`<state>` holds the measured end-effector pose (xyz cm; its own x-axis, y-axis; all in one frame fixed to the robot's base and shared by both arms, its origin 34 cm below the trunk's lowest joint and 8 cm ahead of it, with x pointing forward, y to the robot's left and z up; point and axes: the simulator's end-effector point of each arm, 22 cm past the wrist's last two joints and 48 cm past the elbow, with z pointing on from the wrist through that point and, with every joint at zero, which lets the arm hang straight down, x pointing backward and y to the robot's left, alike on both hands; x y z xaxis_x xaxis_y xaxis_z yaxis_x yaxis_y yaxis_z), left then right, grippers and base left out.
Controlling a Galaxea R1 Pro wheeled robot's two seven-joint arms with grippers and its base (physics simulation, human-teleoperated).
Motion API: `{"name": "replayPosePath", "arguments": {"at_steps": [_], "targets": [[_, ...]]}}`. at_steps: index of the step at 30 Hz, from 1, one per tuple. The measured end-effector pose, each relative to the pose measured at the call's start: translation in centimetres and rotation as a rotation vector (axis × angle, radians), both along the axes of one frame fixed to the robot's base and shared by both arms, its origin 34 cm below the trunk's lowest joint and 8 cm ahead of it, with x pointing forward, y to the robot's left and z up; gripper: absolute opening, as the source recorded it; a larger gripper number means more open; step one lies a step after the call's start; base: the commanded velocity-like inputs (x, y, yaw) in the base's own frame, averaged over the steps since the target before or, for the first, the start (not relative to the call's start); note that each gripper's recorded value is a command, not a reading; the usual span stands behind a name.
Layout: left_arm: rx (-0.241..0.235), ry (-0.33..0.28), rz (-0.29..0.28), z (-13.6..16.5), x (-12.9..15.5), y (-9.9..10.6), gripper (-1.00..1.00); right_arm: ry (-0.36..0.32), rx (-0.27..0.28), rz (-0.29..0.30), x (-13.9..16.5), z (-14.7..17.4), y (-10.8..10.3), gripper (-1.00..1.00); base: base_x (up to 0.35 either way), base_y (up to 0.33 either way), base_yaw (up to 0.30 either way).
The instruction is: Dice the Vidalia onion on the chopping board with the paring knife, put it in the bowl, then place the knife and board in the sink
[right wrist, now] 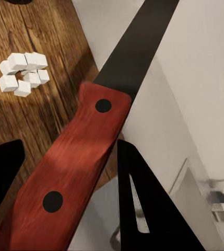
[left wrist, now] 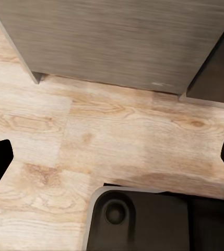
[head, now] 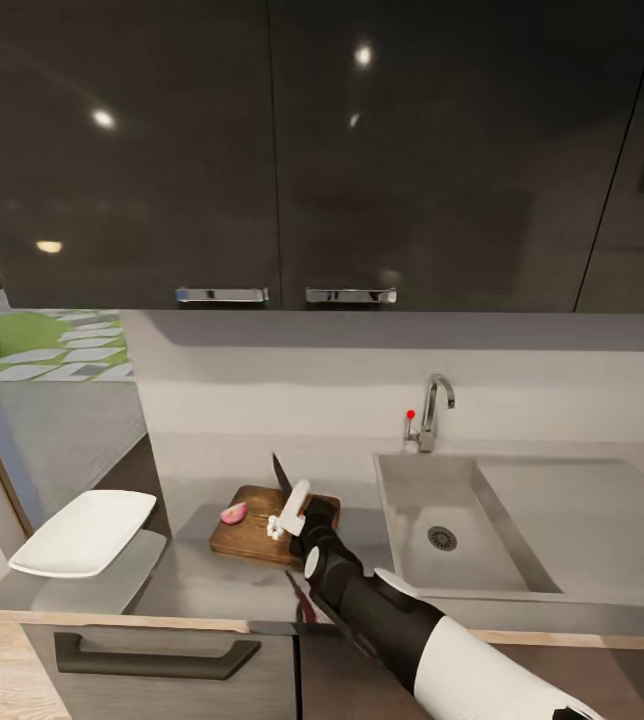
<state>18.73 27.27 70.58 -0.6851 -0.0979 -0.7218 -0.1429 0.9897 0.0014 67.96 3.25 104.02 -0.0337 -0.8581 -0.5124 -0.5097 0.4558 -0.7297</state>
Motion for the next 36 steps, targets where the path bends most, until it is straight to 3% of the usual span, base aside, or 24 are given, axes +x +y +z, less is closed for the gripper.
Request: {"name": "replayPosePath", "arguments": {"at_steps": [22, 30, 36], "targets": [[-0.001, 0.0, -0.001, 0.0, 0.0, 0.0, 1.0, 0.016, -0.009, -0.008, -0.1, -0.5, -0.2, -1.0, 0.0, 0.179, 0.0], [-0.001, 0.0, -0.001, 0.0, 0.0, 0.0, 1.0, 0.088, -0.075, -0.044, -0.4, -4.5, -2.4, -1.0, 0.0, 0.003, 0.0], [-0.001, 0.0, -0.001, 0.0, 0.0, 0.0, 1.0, 0.095, -0.1, -0.037, -0.7, -5.2, -2.6, -1.0, 0.0, 0.157, 0.0]]}}
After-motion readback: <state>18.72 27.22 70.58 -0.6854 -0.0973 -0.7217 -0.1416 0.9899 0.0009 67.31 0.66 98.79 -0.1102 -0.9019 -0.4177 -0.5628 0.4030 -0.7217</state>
